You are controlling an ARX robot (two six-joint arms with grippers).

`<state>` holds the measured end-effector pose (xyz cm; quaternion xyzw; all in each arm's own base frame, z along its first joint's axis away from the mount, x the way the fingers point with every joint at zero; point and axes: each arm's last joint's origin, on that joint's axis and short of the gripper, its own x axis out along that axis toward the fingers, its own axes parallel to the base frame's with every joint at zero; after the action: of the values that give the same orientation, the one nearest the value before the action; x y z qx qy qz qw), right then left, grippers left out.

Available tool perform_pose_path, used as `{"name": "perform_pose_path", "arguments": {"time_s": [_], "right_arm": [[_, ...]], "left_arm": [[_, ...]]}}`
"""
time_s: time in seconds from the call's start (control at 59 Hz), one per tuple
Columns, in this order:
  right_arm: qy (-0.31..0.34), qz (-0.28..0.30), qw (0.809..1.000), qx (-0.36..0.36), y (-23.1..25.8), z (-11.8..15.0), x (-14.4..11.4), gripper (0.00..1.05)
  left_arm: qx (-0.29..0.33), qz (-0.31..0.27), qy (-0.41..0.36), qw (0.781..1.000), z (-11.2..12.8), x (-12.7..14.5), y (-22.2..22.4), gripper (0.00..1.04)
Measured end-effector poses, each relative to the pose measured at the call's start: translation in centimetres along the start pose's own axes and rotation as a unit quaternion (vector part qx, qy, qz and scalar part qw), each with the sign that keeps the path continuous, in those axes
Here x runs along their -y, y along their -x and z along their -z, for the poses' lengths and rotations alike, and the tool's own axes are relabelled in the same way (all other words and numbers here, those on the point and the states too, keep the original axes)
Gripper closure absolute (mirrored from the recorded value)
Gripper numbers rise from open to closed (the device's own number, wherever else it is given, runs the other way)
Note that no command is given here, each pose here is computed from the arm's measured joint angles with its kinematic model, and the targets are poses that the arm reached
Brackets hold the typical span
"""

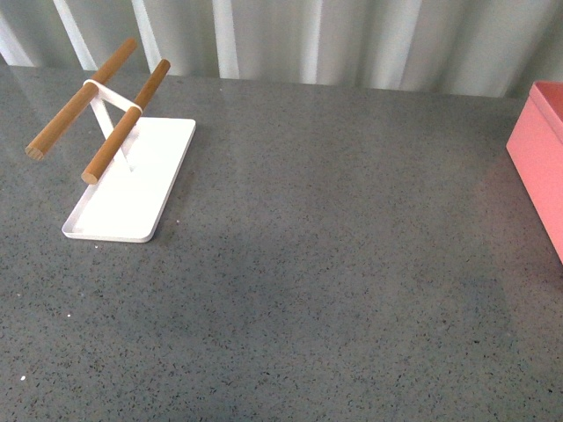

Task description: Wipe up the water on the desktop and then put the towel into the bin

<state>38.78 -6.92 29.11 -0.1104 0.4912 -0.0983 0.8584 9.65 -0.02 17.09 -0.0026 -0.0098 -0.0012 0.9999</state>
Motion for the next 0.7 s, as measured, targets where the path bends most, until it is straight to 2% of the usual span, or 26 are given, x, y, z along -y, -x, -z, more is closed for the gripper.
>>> {"name": "perform_pose_path", "arguments": {"time_s": [0.407,0.696], "right_arm": [[0.008,0.000,1.000,-0.011,-1.3,0.9,-1.1,1.01],[0.000,0.001,1.000,-0.012,-1.6,2.2,-0.5,1.01]], "left_arm": [[0.000,0.000,0.000,1.000,0.0,0.0,0.0,0.07],[0.000,0.000,0.000,1.000,0.0,0.0,0.0,0.07]]}}
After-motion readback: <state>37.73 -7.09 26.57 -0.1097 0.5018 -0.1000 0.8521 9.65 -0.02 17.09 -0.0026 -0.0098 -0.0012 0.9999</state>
